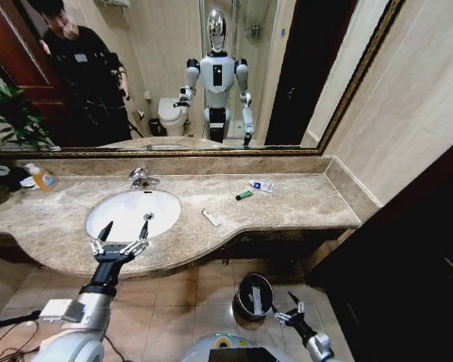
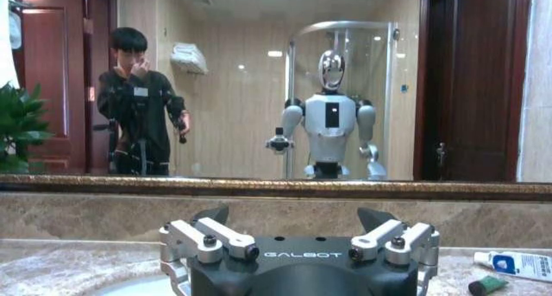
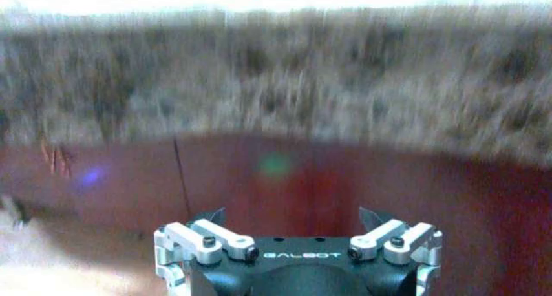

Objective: Pick up the trash from the sink and place it in the trash bin.

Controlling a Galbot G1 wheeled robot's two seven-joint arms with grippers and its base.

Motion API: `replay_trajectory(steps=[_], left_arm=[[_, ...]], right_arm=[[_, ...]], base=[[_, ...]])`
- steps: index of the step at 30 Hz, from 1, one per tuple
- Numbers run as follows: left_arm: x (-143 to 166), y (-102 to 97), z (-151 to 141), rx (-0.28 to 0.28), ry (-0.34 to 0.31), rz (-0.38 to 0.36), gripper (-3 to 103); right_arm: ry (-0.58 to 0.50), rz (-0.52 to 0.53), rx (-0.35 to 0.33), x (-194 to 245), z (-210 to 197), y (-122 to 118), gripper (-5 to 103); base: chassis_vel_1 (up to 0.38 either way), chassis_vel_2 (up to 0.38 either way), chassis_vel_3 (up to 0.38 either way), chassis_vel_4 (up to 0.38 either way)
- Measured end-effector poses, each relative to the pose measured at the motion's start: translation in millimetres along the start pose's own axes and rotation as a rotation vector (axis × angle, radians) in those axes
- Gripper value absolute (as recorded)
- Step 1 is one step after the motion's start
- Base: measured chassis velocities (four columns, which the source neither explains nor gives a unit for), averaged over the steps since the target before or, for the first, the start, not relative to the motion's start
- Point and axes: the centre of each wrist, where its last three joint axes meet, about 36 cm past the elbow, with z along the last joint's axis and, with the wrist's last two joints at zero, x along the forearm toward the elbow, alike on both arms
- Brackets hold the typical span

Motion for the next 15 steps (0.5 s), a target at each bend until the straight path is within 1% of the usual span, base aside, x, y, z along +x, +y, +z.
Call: replay_trajectory(steps=[1, 3, 4, 5, 6, 7, 8, 9, 11, 12, 13, 14, 15], left_arm=[[0.0, 0.0, 0.0, 0.000, 0.000, 0.000, 100], [0.0, 0.0, 0.0, 0.000, 0.000, 0.000, 100], [0.0, 0.0, 0.0, 0.000, 0.000, 0.000, 100], [0.0, 0.0, 0.0, 0.000, 0.000, 0.000, 100], [0.0, 0.0, 0.0, 0.000, 0.000, 0.000, 100], [0.0, 0.0, 0.0, 0.000, 0.000, 0.000, 100], [0.0, 0.0, 0.0, 0.000, 0.000, 0.000, 100], [0.0, 0.0, 0.0, 0.000, 0.000, 0.000, 100], [0.0, 0.0, 0.0, 0.000, 0.000, 0.000, 100], [0.0, 0.0, 0.0, 0.000, 0.000, 0.000, 100], [0.0, 0.0, 0.0, 0.000, 0.000, 0.000, 100], [0.0, 0.0, 0.0, 0.000, 0.000, 0.000, 100], [0.0, 0.0, 0.0, 0.000, 0.000, 0.000, 100]], right_arm=[[-0.044, -0.002, 0.004, 1.8, -32.7, -1.6, 100], [-0.094, -0.008, 0.011, -0.3, -68.5, -1.4, 100], [-0.094, -0.008, 0.011, -0.3, -68.5, -1.4, 100], [-0.141, -0.019, 0.023, -4.9, -97.9, 1.5, 100], [-0.172, -0.030, 0.030, -8.6, -117.7, 5.0, 100], [-0.192, -0.039, 0.034, -11.5, -132.5, 8.5, 100], [-0.192, -0.039, 0.034, -11.5, -132.5, 8.5, 100], [-0.222, -0.060, 0.035, -17.8, -156.6, 16.9, 100], [-0.254, -0.095, 0.036, -29.7, -187.6, 29.0, 100], [-0.254, -0.095, 0.036, -29.7, -187.6, 29.0, 100], [-0.264, -0.117, 0.042, -36.4, -200.9, 33.9, 100], [-0.274, -0.156, 0.071, -48.7, -218.9, 38.0, 100], [-0.274, -0.187, 0.091, -55.5, -228.4, 40.1, 100]], base=[[0.000, 0.000, 0.000, 0.000], [0.000, 0.000, 0.000, 0.000], [0.000, 0.000, 0.000, 0.000], [0.000, 0.000, 0.000, 0.000], [0.000, 0.000, 0.000, 0.000], [0.000, 0.000, 0.000, 0.000], [0.000, 0.000, 0.000, 0.000], [0.000, 0.000, 0.000, 0.000], [0.000, 0.000, 0.000, 0.000], [0.000, 0.000, 0.000, 0.000], [0.000, 0.000, 0.000, 0.000], [0.000, 0.000, 0.000, 0.000], [0.000, 0.000, 0.000, 0.000]])
